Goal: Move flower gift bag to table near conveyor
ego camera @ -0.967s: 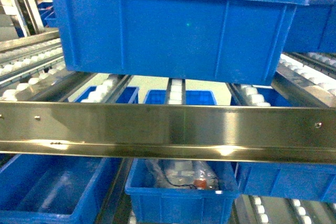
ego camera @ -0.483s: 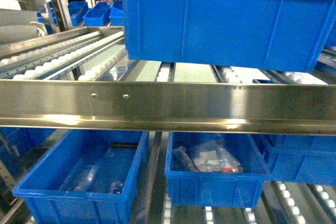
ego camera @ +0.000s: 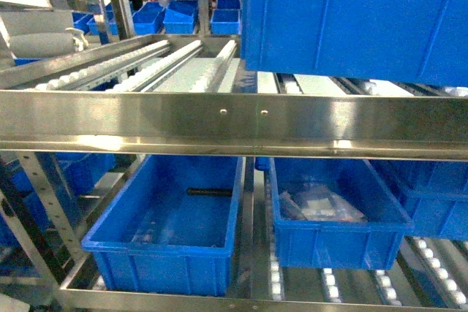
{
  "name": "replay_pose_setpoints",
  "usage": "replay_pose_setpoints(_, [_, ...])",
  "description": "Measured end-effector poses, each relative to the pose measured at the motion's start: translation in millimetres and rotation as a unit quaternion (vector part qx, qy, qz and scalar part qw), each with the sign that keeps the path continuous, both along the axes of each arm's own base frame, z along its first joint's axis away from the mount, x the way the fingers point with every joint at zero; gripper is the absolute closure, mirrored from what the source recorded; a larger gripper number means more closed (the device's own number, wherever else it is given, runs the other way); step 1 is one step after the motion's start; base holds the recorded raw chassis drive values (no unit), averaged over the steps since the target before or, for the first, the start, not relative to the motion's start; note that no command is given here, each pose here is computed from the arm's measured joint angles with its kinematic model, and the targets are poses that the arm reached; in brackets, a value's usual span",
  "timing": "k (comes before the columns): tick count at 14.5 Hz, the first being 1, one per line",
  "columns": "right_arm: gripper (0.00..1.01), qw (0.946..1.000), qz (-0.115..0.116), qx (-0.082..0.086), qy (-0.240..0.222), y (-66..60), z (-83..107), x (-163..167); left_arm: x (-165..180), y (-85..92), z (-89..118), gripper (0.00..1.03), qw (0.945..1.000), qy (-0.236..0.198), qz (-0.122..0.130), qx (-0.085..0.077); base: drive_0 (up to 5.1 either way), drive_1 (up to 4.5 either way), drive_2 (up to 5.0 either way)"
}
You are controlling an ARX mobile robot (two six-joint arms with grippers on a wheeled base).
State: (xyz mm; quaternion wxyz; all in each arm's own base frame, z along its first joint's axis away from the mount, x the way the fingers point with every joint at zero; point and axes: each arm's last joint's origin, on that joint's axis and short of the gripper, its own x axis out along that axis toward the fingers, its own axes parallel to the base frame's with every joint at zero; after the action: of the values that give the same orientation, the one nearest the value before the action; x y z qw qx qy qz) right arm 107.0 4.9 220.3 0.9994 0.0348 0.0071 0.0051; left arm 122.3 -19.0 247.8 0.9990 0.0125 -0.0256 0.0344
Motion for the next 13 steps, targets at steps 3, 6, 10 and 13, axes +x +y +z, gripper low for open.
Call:
replay_pose_setpoints(3, [0.99, 1.0000, 0.000, 0.000, -0.001, 0.0, 0.2, 0.0, 0.0, 0.0, 0.2, 1.01, 1.0000, -0.001, 0.000, 0.000, -4.4, 0.37, 4.3])
replay_pose_setpoints(6, [0.99, 1.0000, 0.000, 0.000, -0.001, 0.0, 0.2, 0.0, 0.0, 0.0, 0.0, 1.01, 1.0000, 0.000, 0.000, 0.000, -4.5, 0.48, 4.1])
replay_pose_setpoints(10, [0.99, 1.0000, 0.000, 0.000, -0.001, 0.0, 0.1, 0.0, 0.0, 0.0, 0.1, 1.01, 1.0000, 0.000, 0.000, 0.000, -4.7, 1.07, 3.7])
replay_pose_setpoints(13, [0.99, 1.0000, 0.000, 0.000, -0.001, 0.0, 0.1, 0.0, 0.0, 0.0, 0.0, 1.01, 1.0000, 0.000, 0.000, 0.000, -4.9, 1.66, 3.2])
